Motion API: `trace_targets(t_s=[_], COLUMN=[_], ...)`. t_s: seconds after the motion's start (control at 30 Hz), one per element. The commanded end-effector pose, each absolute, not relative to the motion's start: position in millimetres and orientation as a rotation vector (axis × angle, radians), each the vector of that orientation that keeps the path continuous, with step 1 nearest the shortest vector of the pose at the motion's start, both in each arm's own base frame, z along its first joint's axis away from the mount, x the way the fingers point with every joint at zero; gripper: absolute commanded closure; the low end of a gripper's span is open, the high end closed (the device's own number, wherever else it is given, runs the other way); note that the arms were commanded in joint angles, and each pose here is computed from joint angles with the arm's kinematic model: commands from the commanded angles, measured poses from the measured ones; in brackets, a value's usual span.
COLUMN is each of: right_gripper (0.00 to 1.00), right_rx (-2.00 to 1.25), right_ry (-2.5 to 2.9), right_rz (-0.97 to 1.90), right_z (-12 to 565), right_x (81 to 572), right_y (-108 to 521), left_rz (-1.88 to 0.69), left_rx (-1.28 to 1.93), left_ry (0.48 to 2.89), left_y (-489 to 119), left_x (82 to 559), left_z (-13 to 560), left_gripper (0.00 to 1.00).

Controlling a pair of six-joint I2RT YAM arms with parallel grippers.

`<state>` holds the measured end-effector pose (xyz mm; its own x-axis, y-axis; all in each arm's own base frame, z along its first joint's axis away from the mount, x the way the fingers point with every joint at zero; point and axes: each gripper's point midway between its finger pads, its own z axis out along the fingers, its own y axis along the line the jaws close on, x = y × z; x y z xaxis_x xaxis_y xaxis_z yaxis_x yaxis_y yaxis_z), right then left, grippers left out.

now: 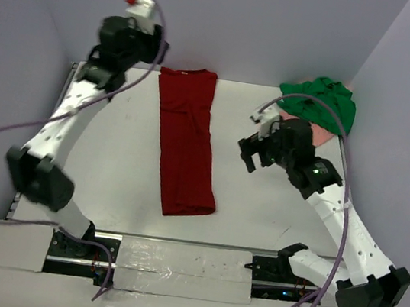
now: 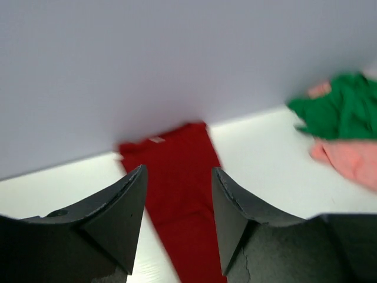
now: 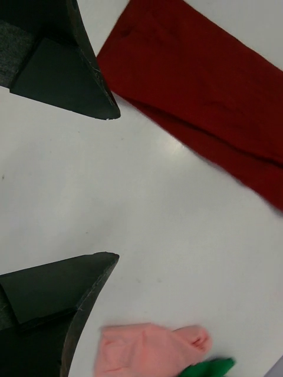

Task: Fold and stack the t-shirts
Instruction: Fold the tshirt

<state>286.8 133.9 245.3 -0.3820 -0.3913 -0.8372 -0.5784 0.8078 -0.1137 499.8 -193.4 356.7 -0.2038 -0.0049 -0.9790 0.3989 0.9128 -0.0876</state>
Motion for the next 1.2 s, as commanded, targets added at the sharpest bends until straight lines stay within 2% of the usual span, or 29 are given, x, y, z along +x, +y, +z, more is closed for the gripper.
trace_targets(t_s=[0.0,0.17,0.2,0.43,0.77,1.17], right_gripper=[0.00,0.00,0.00,0.00,0.00,0.00], right_rx=[-0.871,-1.142,-1.175,-1.439,-1.668,-1.824], right_ry=[1.848,1.875,1.870,1.720,1.622,1.585], right_rz=[0.126,0.106,0.035,-0.225,-0.242,-0.130], right_z=[255.6,193.7,181.2,120.0,77.6,68.0], right_x=[301.4,283.5,285.3,253.1,210.8,163.2], right_y=[166.0,224.4,226.7,265.0,299.5,337.6], left_rz=[-0.209,-0.165,-0.161,-0.112,-0.142,-0.166], left_rx=[0.148,0.085,0.085,0.039,-0.026,-0.046], left_ry=[1.755,1.850,1.897,1.904,1.926,1.936], left_y=[-110.8,-48.0,-37.4,8.8,33.8,37.4], left_x=[476.1,426.1,417.8,367.7,356.6,351.3], left_z=[369.1,340.6,320.3,299.2,270.8,260.4], left_gripper=[0.44,0.43,0.43,0.42,0.42,0.42])
